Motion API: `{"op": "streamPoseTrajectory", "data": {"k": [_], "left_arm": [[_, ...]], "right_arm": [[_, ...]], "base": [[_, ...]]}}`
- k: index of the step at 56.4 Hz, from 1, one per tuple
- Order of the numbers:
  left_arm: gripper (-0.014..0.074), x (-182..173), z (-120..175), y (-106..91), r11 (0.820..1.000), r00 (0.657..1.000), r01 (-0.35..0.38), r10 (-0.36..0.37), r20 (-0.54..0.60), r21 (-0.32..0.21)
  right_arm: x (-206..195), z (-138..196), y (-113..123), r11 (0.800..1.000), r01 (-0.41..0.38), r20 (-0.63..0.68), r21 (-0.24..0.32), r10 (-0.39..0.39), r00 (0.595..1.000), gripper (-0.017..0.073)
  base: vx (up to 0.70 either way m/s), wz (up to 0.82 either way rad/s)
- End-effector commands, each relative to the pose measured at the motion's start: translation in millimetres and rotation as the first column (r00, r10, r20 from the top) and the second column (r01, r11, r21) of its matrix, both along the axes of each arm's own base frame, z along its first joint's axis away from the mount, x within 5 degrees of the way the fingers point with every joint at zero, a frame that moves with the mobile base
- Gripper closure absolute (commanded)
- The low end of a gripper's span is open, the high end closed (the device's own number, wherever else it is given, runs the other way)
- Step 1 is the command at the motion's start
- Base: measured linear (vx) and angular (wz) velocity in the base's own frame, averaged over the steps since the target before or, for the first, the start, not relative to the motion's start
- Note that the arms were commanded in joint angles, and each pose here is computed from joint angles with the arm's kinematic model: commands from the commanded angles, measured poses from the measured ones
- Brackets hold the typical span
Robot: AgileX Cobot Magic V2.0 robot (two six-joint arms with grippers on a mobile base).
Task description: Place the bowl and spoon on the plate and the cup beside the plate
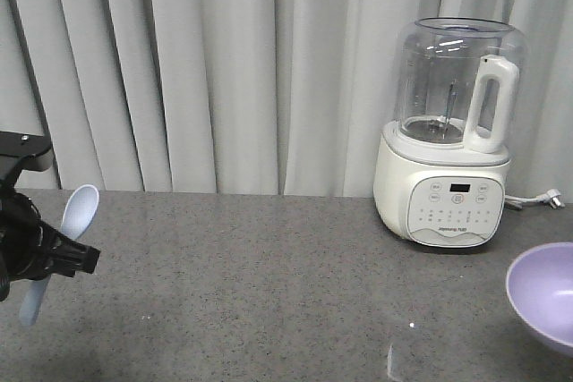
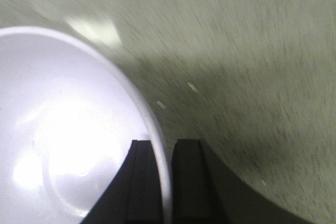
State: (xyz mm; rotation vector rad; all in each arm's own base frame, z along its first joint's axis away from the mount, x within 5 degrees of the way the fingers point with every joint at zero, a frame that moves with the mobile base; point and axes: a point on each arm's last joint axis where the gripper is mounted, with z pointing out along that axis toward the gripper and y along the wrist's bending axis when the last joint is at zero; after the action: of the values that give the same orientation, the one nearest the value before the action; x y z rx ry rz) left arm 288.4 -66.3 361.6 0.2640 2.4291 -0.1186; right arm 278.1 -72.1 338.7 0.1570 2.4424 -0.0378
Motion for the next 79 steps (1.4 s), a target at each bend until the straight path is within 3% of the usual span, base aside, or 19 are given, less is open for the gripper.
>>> {"op": "streamPoseTrajectory", "data": {"k": [1,4,11,16,21,25,40,54,62,79], "left_arm": [[0.0600,-14.4,28.1,1.4,0.999,0.983,0.008,0.001,0.182,-0.049],[0.0600,-22.7,28.8,3.2,0.998,0.975,0.009,0.005,0.223,-0.061],[0.0600,-50.8,28.1,9.8,0.996,0.946,0.014,0.015,0.323,-0.086],[0.0600,-75.8,27.2,15.8,0.995,0.917,0.020,0.023,0.398,-0.102],[0.0600,-105.3,26.6,22.8,0.992,0.875,0.029,0.034,0.482,-0.122],[0.0600,-128.0,19.6,28.1,0.993,0.846,0.041,0.027,0.532,-0.115],[0.0600,-198.3,-3.9,44.4,0.991,0.766,0.061,0.031,0.642,-0.121],[0.0600,-219.6,-20.2,49.4,0.990,0.713,0.071,0.035,0.700,-0.122],[0.0600,-219.4,-18.3,49.4,0.989,0.699,0.073,0.039,0.715,-0.125],[0.0600,-219.4,-18.8,49.5,0.990,0.702,0.072,0.037,0.712,-0.122]], "right_arm": [[-24.6,56.8,18.0,0.996,-0.090,0.280,-0.025,0.094,0.955,0.0571],[-36.9,72.0,29.9,0.986,-0.161,0.350,-0.049,0.168,0.922,0.0571],[-65.8,100.6,60.1,0.938,-0.320,0.477,-0.133,0.343,0.809,0.0569],[-84.6,113.3,76.8,0.907,-0.391,0.534,-0.154,0.409,0.740,0.0569],[-102.2,116.2,86.5,0.897,-0.410,0.578,-0.166,0.426,0.697,0.0568],[-115.9,108.0,89.8,0.899,-0.399,0.603,-0.179,0.421,0.678,0.0568],[-171.8,52.0,85.2,0.950,-0.239,0.707,-0.201,0.309,0.636,0.0568],[-200.6,14.5,87.0,0.954,-0.218,0.724,-0.204,0.297,0.623,0.0568],[-204.6,13.8,86.5,0.958,-0.202,0.740,-0.205,0.287,0.608,0.0568],[-204.6,13.7,86.7,0.958,-0.205,0.740,-0.202,0.286,0.609,0.0568]], "base": [[0.00,0.00],[0.00,0.00],[0.00,0.00],[0.00,0.00],[0.00,0.00],[0.00,0.00],[0.00,0.00],[0.00,0.00],[0.00,0.00],[0.00,0.00]]}}
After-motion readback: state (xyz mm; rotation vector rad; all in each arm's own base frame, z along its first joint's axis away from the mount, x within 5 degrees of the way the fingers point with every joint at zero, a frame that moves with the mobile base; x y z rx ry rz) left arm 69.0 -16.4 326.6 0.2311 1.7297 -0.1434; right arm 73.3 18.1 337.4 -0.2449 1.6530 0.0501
